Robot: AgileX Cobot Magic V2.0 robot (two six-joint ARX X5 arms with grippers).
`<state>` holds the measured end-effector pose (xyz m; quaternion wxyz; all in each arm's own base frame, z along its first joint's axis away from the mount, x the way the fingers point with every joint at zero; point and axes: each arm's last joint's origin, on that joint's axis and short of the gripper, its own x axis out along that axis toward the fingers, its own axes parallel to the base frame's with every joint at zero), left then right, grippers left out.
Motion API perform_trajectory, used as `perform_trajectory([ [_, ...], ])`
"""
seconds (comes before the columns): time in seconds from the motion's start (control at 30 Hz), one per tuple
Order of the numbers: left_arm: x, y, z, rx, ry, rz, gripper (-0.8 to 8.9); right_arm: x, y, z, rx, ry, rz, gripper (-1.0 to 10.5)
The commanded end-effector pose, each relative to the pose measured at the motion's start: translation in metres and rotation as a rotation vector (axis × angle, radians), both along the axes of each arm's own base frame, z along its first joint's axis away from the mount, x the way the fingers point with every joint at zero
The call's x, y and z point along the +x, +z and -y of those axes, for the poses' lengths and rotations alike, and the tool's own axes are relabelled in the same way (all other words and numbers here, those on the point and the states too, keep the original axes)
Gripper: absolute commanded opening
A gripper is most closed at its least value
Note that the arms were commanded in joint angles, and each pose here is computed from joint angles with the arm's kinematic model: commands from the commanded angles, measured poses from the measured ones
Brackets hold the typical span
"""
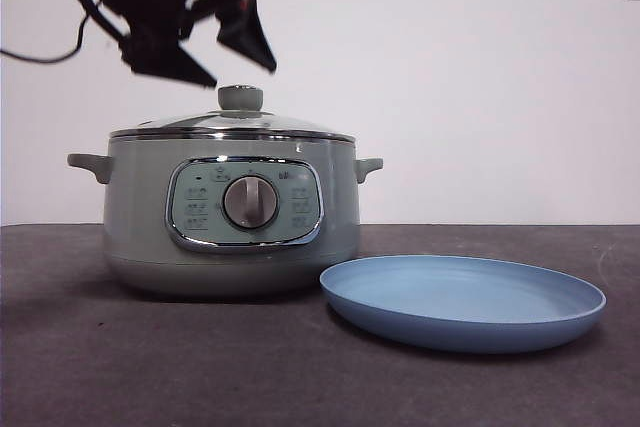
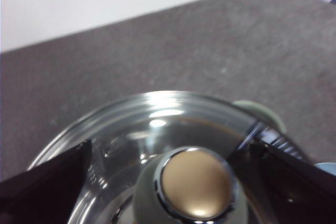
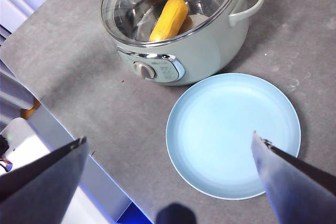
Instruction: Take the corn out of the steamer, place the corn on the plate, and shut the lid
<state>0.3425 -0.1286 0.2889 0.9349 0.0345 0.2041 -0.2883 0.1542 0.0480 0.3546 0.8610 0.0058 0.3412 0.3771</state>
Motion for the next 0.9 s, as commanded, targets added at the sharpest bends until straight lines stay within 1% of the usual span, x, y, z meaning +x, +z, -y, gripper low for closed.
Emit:
perform_trajectory([
  [0.03,0.003,-0.009,0.004,0.021,-0.004,-0.013,5.02,0.0,0.001,0.0,0.003,-0.004,0.0,6.0],
  [0.2,0.005,-0.018,0.012,0.031,-0.018,-0.034,5.01,0.0,0.001,0.0,0.002,-0.004,0.0,6.0],
  [0.33,0.004,-0.02,0.017,0.055,0.013,-0.03,4.88,0.0,0.001,0.0,0.002,-0.004,0.0,6.0],
  [0.37,0.003,-0.02,0.018,0.059,0.021,-0.03,4.47,0.0,0.001,0.0,0.002,-0.004,0.0,6.0],
  [0.4,0.003,-0.02,0.019,0.057,0.028,-0.035,3.82,0.0,0.001,0.0,0.002,-0.004,0.0,6.0],
  [0.43,0.002,-0.02,0.019,0.056,0.03,-0.042,2.77,0.0,0.001,0.0,0.002,-0.004,0.0,6.0],
  [0.47,0.002,-0.021,0.019,0.055,0.026,-0.049,2.03,0.0,0.001,0.0,0.002,-0.004,0.0,6.0],
  [0.53,0.001,-0.023,0.019,0.064,0.025,-0.069,0.9,0.0,0.001,0.0,0.002,-0.004,0.0,6.0],
  [0.77,-0.002,-0.027,0.02,0.084,0.019,-0.116,0.76,0.0,0.001,0.0,0.002,-0.005,0.001,6.0],
  [0.83,-0.002,-0.027,0.021,0.082,0.018,-0.117,0.03,0.0,0.001,0.0,0.002,-0.005,0.001,6.0],
  [0.9,-0.002,-0.027,0.021,0.08,0.016,-0.115,-0.08,0.0,0.001,0.0,0.002,-0.005,0.001,6.0],
])
